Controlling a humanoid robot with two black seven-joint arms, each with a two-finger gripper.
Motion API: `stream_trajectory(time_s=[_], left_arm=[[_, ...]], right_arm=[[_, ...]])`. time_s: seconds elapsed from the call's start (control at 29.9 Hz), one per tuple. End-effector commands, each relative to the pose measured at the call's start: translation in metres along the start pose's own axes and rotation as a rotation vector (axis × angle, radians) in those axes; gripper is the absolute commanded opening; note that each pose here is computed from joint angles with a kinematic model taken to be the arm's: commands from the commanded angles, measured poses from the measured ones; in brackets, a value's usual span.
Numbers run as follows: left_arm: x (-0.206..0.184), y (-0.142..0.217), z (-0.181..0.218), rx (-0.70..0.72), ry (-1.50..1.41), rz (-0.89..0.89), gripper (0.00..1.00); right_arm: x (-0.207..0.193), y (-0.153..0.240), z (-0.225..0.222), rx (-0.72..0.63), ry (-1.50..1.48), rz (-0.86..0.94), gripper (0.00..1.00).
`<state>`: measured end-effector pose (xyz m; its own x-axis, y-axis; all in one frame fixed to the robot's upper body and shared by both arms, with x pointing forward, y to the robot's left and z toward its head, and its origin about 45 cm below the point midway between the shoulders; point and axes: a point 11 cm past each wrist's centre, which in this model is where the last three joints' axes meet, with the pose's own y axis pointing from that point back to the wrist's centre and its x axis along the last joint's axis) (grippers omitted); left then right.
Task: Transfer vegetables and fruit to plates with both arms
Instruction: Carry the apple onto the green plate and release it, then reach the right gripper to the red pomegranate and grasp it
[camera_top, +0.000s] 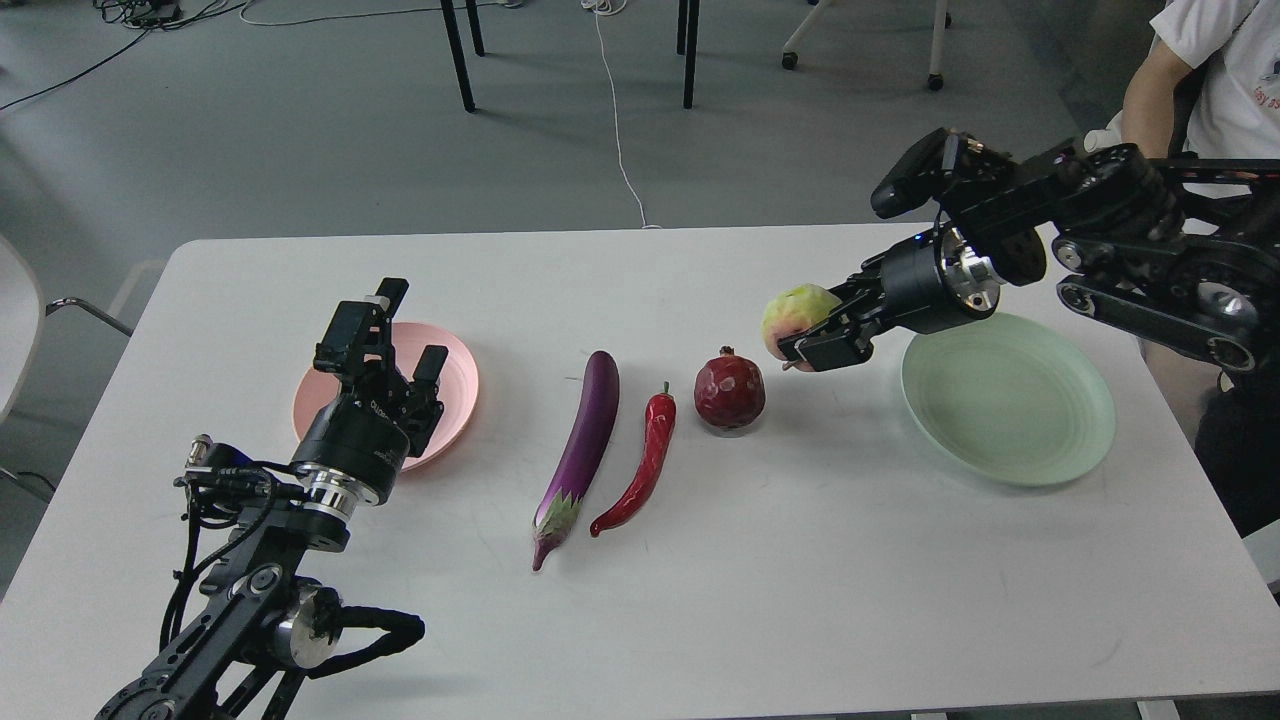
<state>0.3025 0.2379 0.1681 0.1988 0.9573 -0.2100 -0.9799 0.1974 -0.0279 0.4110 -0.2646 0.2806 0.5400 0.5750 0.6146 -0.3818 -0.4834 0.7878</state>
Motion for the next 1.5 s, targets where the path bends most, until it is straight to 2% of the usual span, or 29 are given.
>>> stream_trajectory(time_s=[0.0, 0.17, 0.33, 0.6, 0.73, 0.9, 0.97, 1.07, 1.27, 1.47], left_arm=[[0.001, 0.001, -0.001, 0.001, -0.001, 0.0, 0.98], [-0.002, 0.001, -0.002, 0.001, 0.006, -0.003, 0.98], [-0.005, 0.001, -0.003, 0.005, 0.012, -0.007, 0.98], [-0.003, 0.001, -0.002, 0.005, 0.006, -0.005, 0.98], [-0.004, 0.001, -0.003, 0.004, 0.009, -0.005, 0.98], [-0.002, 0.001, -0.002, 0.004, 0.005, -0.004, 0.98], [-0.002, 0.001, -0.002, 0.003, 0.005, -0.004, 0.98], [-0.003, 0.001, -0.002, 0.004, 0.007, -0.004, 0.98], [-0.003, 0.001, -0.002, 0.003, 0.008, -0.004, 0.98], [-0.005, 0.001, -0.001, -0.003, 0.011, -0.009, 0.98]], right_arm=[[-0.053, 0.028, 0.028, -0.088, -0.024, -0.06, 0.45], [-0.107, 0.031, 0.039, -0.119, -0.05, -0.1, 0.45], [-0.135, 0.029, 0.055, -0.167, -0.094, -0.131, 0.47], [-0.165, 0.004, 0.067, -0.199, -0.089, -0.138, 0.5], [-0.165, -0.003, 0.064, -0.188, -0.079, -0.124, 0.54], [-0.165, -0.005, 0.062, -0.181, -0.076, -0.127, 0.82], [-0.167, -0.004, 0.062, -0.183, -0.079, -0.13, 0.84], [-0.168, -0.001, 0.063, -0.187, -0.083, -0.128, 0.93], [-0.156, 0.008, 0.066, -0.196, -0.078, -0.094, 0.96], [-0.077, 0.028, 0.049, -0.147, 0.018, 0.048, 0.96]])
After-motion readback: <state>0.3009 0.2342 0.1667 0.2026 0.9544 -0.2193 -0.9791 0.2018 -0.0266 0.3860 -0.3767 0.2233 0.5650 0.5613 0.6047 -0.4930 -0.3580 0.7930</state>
